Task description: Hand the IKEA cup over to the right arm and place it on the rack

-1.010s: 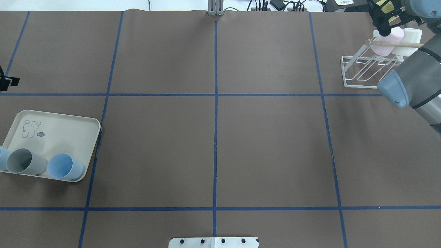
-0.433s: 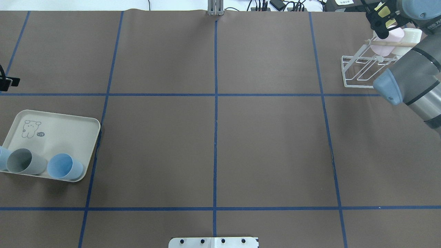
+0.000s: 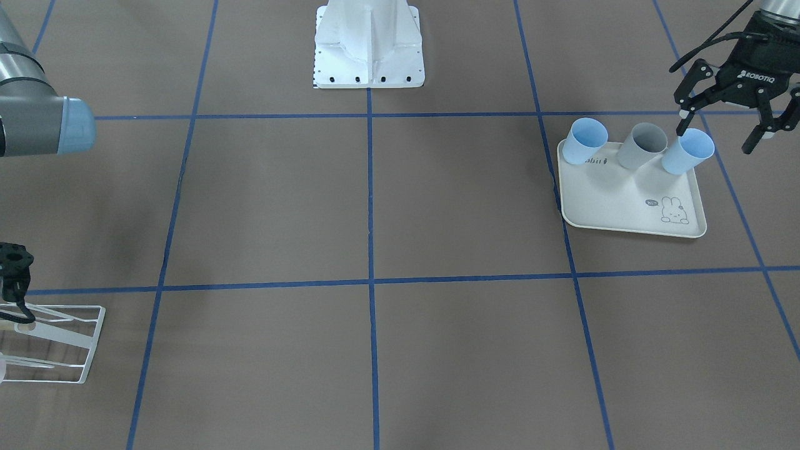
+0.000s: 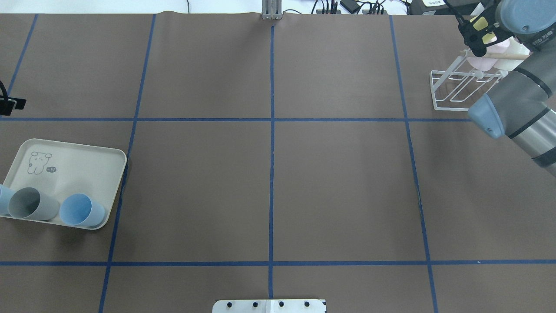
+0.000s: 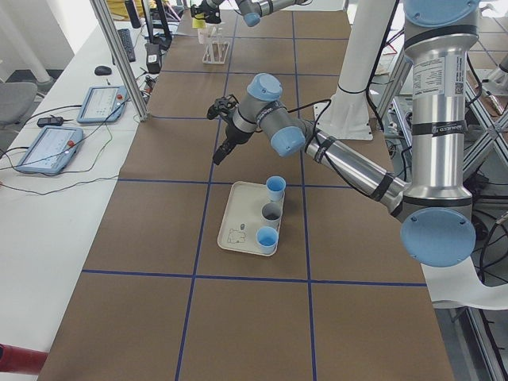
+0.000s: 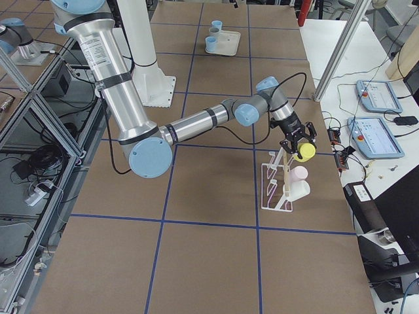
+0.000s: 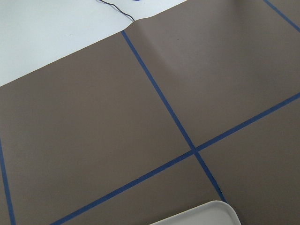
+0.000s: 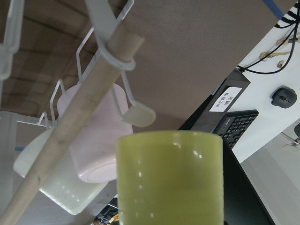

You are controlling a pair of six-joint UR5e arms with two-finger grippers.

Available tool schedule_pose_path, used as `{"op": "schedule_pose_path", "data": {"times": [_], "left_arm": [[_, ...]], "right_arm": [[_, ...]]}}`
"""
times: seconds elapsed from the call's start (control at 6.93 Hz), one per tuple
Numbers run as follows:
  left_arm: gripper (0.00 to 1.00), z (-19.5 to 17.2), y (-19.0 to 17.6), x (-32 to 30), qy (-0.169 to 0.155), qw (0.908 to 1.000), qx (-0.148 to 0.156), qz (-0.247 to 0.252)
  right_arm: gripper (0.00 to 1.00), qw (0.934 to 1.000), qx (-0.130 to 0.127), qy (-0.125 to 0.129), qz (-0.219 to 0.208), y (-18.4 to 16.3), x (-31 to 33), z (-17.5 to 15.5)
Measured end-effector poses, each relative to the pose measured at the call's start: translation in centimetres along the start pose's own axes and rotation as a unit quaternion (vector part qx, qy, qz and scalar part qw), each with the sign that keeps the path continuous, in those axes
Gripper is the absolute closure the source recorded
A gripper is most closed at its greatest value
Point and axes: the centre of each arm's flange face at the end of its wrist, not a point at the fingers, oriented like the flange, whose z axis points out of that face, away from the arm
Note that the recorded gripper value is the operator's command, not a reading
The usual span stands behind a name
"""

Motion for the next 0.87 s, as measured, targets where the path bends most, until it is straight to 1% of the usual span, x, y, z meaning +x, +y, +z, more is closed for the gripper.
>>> {"op": "schedule_pose_path", "data": {"times": [0.14,0.29,0.58,0.72,0.87], "left_arm": [[0.00,0.0,0.0,0.0,0.000,1.0000,0.001,0.001],[0.00,0.0,-0.1,0.1,0.001,1.0000,0.002,0.002],[0.00,0.1,0.0,0.0,0.002,1.0000,0.004,0.003],[0.00,0.2,0.0,-0.1,0.002,1.0000,0.003,0.002],[0.00,0.3,0.0,-0.1,0.002,1.0000,0.003,0.002]], "right_arm": [[1.00,1.0000,-0.002,0.001,-0.002,-0.6,-0.1,0.0],[0.88,1.0000,-0.002,0.001,-0.004,-1.0,-0.2,0.0],[0.73,0.9999,-0.005,0.001,-0.011,-2.0,-0.4,0.0],[0.53,0.9998,-0.011,0.004,-0.017,-2.7,-0.4,-0.1],[0.24,0.9995,-0.020,0.008,-0.022,-3.4,-0.4,-0.2]]}}
